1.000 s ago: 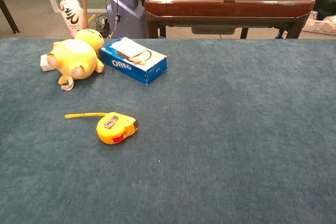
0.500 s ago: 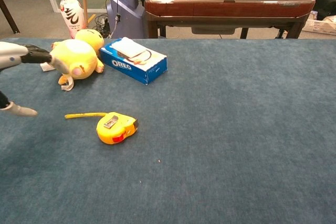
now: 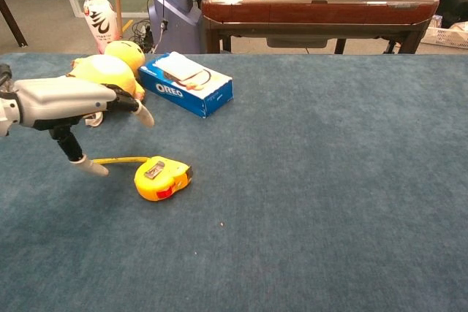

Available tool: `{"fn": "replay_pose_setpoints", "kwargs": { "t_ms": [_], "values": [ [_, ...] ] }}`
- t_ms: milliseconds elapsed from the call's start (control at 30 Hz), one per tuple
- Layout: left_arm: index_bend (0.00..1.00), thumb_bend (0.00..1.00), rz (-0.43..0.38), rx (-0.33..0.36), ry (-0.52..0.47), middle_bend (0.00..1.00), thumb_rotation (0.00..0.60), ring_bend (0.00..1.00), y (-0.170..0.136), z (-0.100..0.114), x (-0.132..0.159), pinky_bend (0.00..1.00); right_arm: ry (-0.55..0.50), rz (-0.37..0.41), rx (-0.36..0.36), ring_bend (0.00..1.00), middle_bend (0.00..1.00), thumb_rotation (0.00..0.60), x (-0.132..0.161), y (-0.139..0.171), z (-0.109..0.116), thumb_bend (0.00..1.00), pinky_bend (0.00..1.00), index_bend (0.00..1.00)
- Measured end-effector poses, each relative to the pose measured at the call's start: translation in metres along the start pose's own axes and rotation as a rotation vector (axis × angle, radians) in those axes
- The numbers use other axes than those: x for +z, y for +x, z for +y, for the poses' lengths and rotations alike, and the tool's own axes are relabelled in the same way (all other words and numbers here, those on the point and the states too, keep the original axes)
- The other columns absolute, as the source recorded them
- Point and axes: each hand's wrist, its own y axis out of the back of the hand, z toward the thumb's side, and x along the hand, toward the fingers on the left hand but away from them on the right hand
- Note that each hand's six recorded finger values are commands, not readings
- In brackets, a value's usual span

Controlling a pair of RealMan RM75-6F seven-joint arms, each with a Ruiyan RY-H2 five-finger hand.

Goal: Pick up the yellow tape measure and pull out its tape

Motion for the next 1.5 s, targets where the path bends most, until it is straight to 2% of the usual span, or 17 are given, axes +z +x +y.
{"fn": "replay_pose_setpoints", "kwargs": {
  "t_ms": [433,1000,1300,1500],
  "values": [
    [0.21,0.14,-0.011,-0.056,0.048,0.18,0.600,0.09,0.027,-0.023,0.025,0.02,-0.004,-0.027,0.008,0.03,0.16,0.600,-0.010,0.006,-0.002,0.35,0.00,0.15],
    [0.26,0.14,-0.016,-0.060,0.052,0.20,0.600,0.10,0.036,-0.033,0.042,0.02,-0.005,-0.055,0.008,0.03,0.16,0.600,-0.021,0.013,-0.001,0.35,0.00,0.15],
    [0.33,0.14,-0.017,-0.050,0.046,0.31,0.600,0.16,0.038,-0.035,0.043,0.02,-0.006,-0.066,0.008,0.03,0.16,0.600,-0.024,0.014,-0.001,0.35,0.00,0.15],
    [0.46,0.14,-0.021,-0.027,0.021,0.44,0.600,0.26,0.039,-0.036,0.043,0.02,-0.006,-0.069,0.006,0.03,0.16,0.600,-0.024,0.015,0.000,0.35,0.00,0.15]
  ]
}}
